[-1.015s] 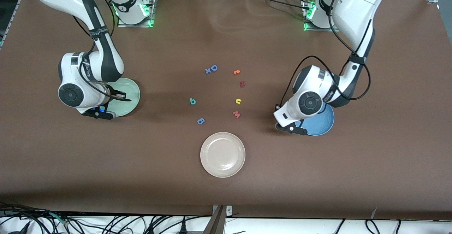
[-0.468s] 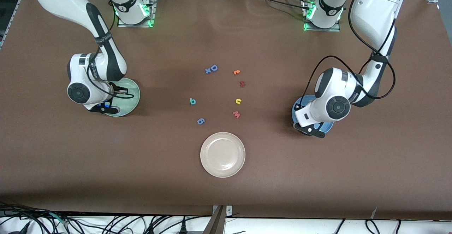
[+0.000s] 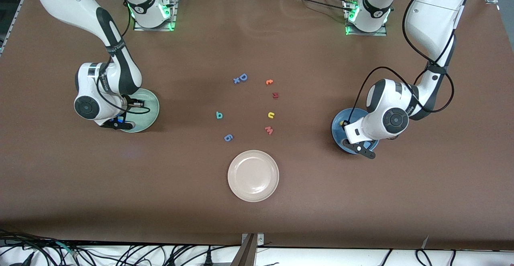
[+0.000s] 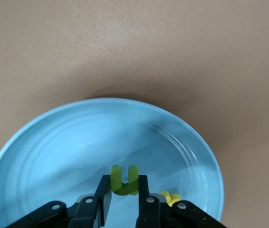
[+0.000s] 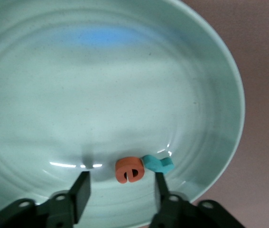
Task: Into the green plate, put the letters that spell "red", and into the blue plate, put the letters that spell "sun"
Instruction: 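Reach the right gripper to the teal q while the left gripper reaches yellow u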
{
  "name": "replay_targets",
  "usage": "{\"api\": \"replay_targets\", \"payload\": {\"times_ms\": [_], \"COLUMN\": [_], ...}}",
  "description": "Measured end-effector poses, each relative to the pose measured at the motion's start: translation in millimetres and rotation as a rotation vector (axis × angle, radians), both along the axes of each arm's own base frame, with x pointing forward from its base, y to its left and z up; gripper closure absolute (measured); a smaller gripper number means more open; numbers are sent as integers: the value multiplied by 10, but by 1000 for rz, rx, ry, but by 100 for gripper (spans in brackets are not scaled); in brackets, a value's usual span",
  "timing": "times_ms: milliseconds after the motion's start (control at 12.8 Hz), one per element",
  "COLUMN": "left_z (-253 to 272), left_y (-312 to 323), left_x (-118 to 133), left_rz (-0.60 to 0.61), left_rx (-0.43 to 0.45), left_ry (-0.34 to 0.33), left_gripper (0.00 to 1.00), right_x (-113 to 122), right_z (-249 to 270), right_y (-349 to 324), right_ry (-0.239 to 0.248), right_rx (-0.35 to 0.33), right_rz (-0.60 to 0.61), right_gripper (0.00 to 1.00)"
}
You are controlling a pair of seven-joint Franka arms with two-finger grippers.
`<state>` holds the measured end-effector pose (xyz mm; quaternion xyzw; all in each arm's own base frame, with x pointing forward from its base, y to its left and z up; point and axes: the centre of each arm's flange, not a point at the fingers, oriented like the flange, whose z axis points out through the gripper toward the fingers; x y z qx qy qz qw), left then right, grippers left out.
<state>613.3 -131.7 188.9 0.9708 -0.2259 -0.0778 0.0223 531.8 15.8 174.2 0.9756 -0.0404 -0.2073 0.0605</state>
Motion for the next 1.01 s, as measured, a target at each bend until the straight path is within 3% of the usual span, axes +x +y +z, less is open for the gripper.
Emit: {"api": "replay_targets", "payload": {"times_ms": [234,546,1015], "left_z": [59,420,686], "left_y": [-26,-359,-1621], "left_x": [23,-24,-476], "left_rz": [-27,-17,148], "left_rx": [14,7,10], "left_ry": [-19,-15,-20], "left_gripper": [40,0,0], "right_x": [89,228,148], "right_z": [197,647,891], "right_y": [97,643,2074], "right_ry": [-38,-97,-163], "right_rx": [20,62,22], "right_rz": [-11,-78,-237], "right_gripper": [3,2,2]}}
